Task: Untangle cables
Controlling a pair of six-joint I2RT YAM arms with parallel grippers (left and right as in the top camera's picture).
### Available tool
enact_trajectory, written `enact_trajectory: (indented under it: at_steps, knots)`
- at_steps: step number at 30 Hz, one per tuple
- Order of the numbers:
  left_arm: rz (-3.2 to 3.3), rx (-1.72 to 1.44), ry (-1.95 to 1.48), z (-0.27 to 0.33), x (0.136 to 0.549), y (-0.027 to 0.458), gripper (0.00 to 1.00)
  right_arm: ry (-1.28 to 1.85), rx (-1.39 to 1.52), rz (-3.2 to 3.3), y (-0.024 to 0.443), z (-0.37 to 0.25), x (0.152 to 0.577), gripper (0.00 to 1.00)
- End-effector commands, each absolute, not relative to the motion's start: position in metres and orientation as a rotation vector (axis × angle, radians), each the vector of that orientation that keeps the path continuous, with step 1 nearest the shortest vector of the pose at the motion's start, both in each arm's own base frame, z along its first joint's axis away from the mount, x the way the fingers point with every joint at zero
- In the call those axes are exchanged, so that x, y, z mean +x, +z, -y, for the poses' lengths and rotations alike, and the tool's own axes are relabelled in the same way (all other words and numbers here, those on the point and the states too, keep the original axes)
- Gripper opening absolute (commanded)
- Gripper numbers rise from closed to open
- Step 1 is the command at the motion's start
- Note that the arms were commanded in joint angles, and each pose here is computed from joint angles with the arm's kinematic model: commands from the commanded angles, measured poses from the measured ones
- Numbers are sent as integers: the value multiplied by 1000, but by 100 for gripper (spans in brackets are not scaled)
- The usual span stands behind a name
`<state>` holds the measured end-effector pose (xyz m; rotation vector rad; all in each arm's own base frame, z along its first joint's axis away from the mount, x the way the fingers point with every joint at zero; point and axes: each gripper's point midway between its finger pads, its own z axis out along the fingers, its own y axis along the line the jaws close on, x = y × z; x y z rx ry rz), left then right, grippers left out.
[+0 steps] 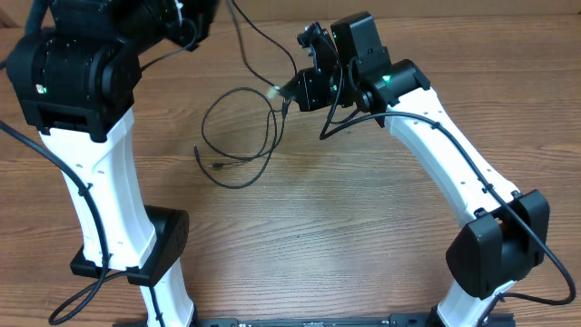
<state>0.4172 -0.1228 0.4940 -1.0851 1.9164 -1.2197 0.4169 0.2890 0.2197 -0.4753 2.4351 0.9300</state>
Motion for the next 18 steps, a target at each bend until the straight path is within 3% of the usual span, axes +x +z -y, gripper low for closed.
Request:
enact_trajectory:
  at_steps: [1, 5, 11, 13, 18]
  knots:
    - [-1814, -1127, -725, 58, 426, 475, 13, 1014, -272, -2552, 215, -286, 407, 4]
    - [-1892, -1204, -485, 34, 410, 442, 26, 1320, -309, -2572, 232, -307, 378, 4]
    - [-2072, -923, -423, 50, 413, 433, 40, 1554, -291, -2565, 251, -320, 362, 4]
    - [-2143, -790, -459, 64, 412, 432, 48, 1597, -465, -2473, 260, -324, 355, 4]
    - [-2229, -655, -630, 95, 406, 432, 42, 1601, -698, -2325, 267, -327, 348, 4]
